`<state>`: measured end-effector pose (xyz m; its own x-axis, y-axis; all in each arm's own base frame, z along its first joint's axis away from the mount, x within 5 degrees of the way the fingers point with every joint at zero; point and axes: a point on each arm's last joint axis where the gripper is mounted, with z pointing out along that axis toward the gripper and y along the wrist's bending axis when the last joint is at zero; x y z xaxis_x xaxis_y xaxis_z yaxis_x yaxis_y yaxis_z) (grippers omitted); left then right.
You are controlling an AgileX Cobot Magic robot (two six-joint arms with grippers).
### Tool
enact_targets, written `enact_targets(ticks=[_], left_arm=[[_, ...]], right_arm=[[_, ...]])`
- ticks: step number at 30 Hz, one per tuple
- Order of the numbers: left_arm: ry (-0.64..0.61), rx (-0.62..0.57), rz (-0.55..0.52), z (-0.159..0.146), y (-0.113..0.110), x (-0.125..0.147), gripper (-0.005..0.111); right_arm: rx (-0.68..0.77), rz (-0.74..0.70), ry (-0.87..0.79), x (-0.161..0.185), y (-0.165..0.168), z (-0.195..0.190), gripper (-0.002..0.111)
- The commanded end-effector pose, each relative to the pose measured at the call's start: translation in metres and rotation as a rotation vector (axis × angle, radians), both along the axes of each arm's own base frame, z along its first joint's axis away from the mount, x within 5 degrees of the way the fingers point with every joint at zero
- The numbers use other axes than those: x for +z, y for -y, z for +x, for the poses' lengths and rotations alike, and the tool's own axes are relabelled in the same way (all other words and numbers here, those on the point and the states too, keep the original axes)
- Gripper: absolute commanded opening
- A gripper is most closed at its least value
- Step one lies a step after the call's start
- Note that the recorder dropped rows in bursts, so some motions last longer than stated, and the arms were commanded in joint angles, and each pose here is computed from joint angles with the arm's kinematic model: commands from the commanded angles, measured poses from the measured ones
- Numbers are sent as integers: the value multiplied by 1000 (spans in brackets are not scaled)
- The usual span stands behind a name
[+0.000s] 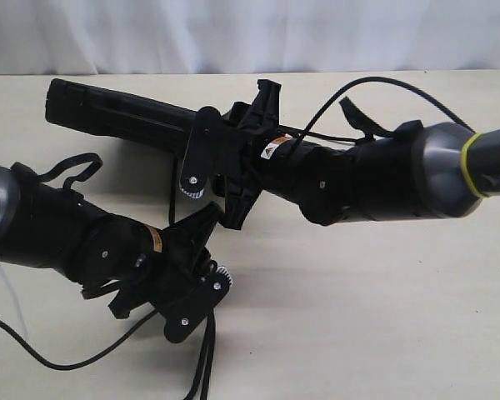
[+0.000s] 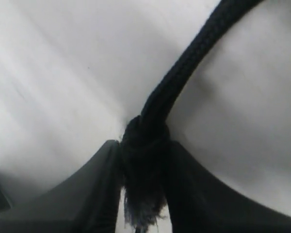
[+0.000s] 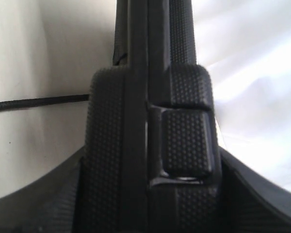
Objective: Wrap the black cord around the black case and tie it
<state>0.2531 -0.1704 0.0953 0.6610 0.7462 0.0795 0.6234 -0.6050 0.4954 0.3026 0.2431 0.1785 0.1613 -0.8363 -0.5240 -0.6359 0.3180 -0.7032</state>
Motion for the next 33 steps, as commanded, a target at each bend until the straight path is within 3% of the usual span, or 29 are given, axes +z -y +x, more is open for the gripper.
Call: enact_targets(ticks=[1, 7, 10, 13, 17, 20, 28, 33], left_arm=[[-68, 46, -6, -6, 1, -3, 1], [-134, 368, -185, -3, -1, 11, 0], [-164, 575, -326, 0, -6, 29, 0], [-224, 771, -439, 4, -21, 47, 0], [-381, 1005, -479, 3, -52, 58, 0], [-418, 1188, -542, 9, -68, 58, 0], [-488, 1404, -603, 14, -97, 56, 0], [-532, 1577, -711, 20, -120, 57, 0]], right_arm=[[-38, 42, 39, 10, 3, 4, 4], [-38, 42, 39, 10, 3, 4, 4], [-39, 44, 43, 10, 3, 4, 4], [-53, 51, 43, 10, 6, 6, 4], [-127, 112, 19, 12, 17, 16, 4], [-175, 148, 4, 14, 25, 22, 4], [-202, 166, -5, 15, 31, 26, 4], [-227, 206, -25, 15, 32, 26, 4]])
